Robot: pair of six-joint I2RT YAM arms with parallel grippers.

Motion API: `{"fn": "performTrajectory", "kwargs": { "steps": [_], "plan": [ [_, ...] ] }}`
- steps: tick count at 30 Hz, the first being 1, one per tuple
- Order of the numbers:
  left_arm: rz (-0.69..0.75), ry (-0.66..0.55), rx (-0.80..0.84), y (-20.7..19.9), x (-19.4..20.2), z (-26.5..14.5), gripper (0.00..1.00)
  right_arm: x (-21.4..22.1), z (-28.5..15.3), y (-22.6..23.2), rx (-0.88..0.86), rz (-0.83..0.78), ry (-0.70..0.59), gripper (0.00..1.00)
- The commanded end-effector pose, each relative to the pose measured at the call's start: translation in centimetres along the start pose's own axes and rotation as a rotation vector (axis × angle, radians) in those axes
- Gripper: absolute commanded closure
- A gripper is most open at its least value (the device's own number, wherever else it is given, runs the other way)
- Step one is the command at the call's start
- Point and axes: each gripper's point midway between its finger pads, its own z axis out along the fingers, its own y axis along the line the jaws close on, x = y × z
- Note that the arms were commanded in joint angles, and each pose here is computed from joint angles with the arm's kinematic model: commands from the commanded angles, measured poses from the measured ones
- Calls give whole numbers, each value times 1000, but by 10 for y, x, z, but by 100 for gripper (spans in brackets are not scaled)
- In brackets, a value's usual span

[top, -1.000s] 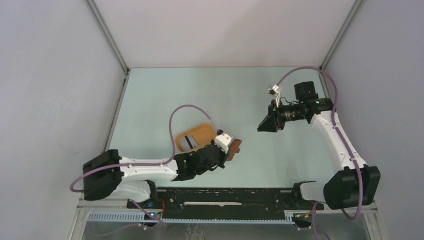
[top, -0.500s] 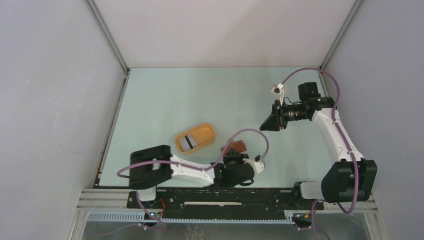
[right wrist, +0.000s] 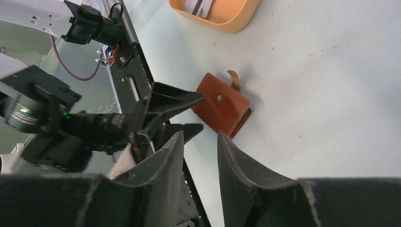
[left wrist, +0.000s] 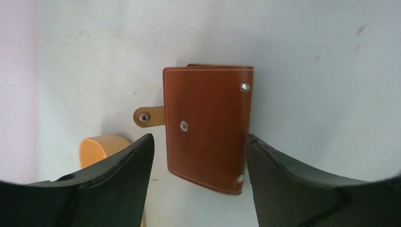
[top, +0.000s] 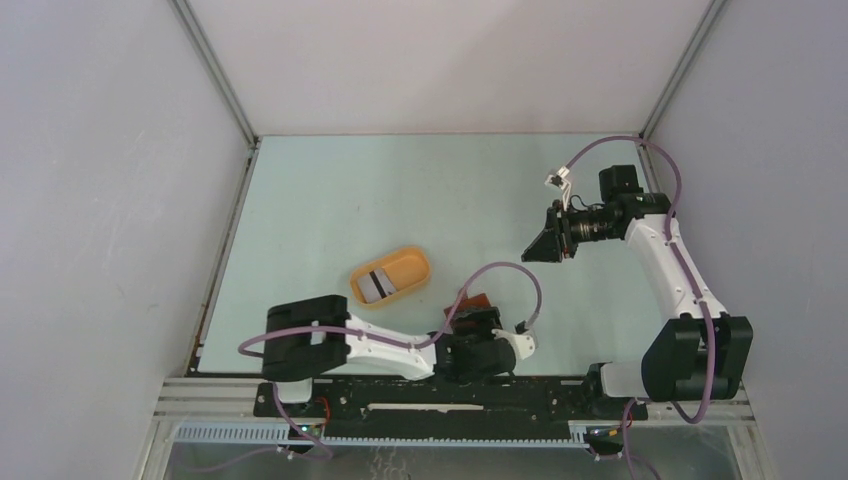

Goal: Put the credit cards into the card holder
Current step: Close the card holder at the center of the board.

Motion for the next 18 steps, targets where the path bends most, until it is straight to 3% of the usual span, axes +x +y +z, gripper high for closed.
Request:
{"fn": "performTrajectory", "kwargs": {
  "steps": [1, 6, 9, 11, 14, 18],
  "plan": [
    [-334, -132, 91, 8, -36, -31, 25, -1, -4, -3, 35, -73, -7, 58],
    [-594, -317, 125, 37, -59, -68, 23, -10, -10, 1, 62, -198, -41, 53],
    [-719, -386, 124, 49, -50, -82, 19, -20, -12, 10, 51, -325, -75, 49],
    [-822, -426, 119, 58, -43, -89, 16, -25, -8, 19, 24, -434, -87, 39],
    [-980, -471, 155, 65, -30, -93, 16, -16, 5, 33, -85, -689, -62, 14],
    [-1206, -531, 214, 73, -9, -94, 18, -1, 32, 38, -218, -837, -3, 3]
  ]
}}
